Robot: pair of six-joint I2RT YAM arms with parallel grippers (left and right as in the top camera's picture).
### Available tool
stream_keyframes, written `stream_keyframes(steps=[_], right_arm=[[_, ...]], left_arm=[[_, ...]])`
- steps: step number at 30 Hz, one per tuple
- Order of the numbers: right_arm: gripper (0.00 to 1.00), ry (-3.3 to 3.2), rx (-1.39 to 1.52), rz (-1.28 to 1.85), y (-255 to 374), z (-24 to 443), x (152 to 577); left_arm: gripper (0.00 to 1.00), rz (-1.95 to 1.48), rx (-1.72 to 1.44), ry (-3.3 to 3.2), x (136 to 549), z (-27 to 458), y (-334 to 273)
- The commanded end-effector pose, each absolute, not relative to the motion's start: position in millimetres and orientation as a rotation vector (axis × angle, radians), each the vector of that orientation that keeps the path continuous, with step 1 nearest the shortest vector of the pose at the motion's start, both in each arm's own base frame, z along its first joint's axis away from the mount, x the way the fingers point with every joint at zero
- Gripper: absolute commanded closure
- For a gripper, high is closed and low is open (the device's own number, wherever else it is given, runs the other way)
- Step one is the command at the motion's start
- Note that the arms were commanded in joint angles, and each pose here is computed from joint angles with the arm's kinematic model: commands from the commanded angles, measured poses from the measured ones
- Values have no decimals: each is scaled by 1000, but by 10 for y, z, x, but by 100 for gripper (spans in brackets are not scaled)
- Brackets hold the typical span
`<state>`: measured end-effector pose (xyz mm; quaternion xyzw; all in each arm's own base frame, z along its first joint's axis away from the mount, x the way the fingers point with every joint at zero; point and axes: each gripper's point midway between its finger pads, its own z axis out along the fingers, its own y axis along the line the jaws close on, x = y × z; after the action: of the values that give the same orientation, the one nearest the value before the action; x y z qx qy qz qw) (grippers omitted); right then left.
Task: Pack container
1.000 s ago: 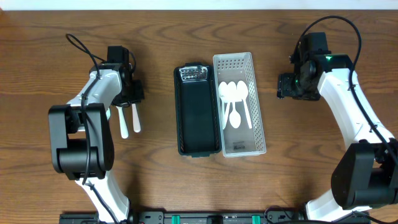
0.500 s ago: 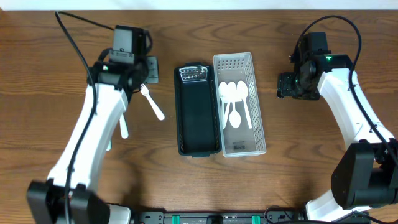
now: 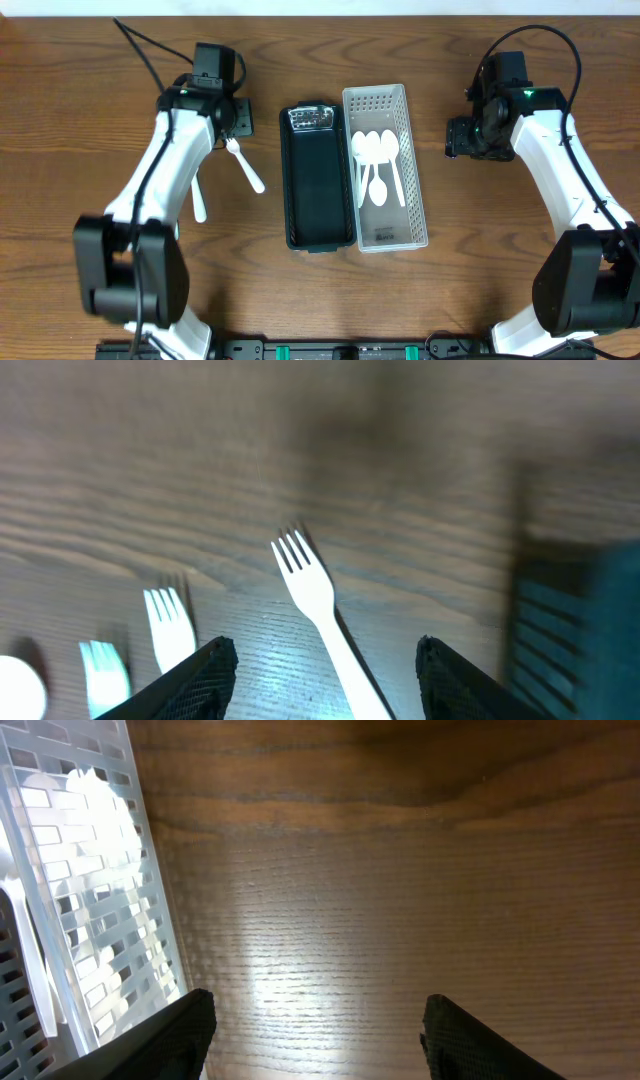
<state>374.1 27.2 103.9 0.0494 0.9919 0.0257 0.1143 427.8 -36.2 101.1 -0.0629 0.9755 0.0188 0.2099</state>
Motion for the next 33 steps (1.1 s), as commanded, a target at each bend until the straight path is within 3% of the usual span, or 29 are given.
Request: stream_keyframes(steps=[1,8,17,33], right_arm=[[30,2886,125,65,256,1129,3767],[30,2887,124,65,255,1128,3765],[30,2887,124,65,256,1128,3766],[30,2887,113,63,255,1128,3765]], left_arm=[[38,70,-343,2783,4230,650,-268],[38,-55,-582,2858,4180,214,-400],[38,-70,-815,2824,4162,122,-397],[37,-28,-845,2890,4047,-154,-382]])
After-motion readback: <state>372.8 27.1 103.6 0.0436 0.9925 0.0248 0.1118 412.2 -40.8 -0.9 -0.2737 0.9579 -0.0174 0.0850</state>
